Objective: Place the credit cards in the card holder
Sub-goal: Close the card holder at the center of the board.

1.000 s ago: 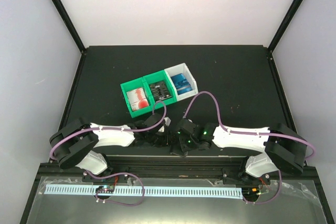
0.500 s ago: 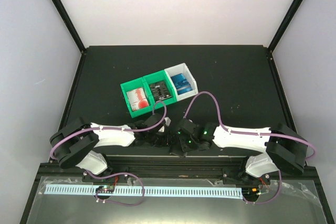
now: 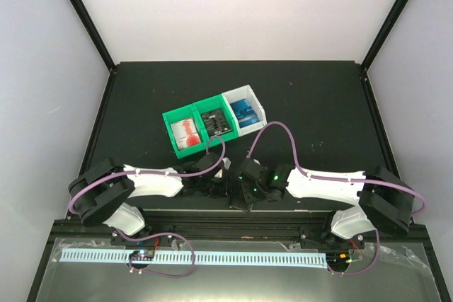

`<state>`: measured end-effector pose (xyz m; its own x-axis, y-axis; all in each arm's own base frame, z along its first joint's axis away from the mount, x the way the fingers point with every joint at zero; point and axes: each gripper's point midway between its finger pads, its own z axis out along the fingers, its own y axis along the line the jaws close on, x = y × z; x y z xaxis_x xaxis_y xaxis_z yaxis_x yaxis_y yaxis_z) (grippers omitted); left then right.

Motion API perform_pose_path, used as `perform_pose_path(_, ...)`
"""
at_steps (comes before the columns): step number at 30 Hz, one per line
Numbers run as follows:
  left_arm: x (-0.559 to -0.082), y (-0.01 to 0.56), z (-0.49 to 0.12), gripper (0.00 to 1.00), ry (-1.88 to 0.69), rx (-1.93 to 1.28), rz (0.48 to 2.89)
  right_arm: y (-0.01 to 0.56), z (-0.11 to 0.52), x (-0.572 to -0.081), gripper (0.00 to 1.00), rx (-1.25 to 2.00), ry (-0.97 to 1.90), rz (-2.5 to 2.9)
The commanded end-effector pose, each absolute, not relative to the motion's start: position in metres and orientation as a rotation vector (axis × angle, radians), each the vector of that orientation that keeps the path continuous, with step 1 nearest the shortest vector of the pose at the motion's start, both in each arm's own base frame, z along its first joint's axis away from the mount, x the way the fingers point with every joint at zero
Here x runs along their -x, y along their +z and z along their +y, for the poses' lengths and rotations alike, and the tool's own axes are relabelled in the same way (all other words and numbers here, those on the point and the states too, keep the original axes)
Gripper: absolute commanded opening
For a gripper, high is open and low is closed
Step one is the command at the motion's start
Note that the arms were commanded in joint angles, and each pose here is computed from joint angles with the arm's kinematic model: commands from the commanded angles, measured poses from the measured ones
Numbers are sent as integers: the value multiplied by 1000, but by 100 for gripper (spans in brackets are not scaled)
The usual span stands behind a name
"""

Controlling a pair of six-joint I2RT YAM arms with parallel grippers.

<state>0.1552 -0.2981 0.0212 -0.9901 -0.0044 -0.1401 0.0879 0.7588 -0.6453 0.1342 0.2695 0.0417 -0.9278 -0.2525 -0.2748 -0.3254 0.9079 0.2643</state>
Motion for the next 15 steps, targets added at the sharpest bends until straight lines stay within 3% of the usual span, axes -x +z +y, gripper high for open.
perform_pose_path(1, -142, -15, -266, 32, -802, -34, 2952, 49, 273, -143, 14, 413, 431, 2811)
perform_pose_path(8, -142, -15, -267, 32, -801, -35, 2951, 55, 270, -151, 24, 381, 404, 2775)
perform_pose_path(15, -142, -16, -267, 32, -798, -35, 2954, 41, 276, -145, 27, 413, 425, 2810)
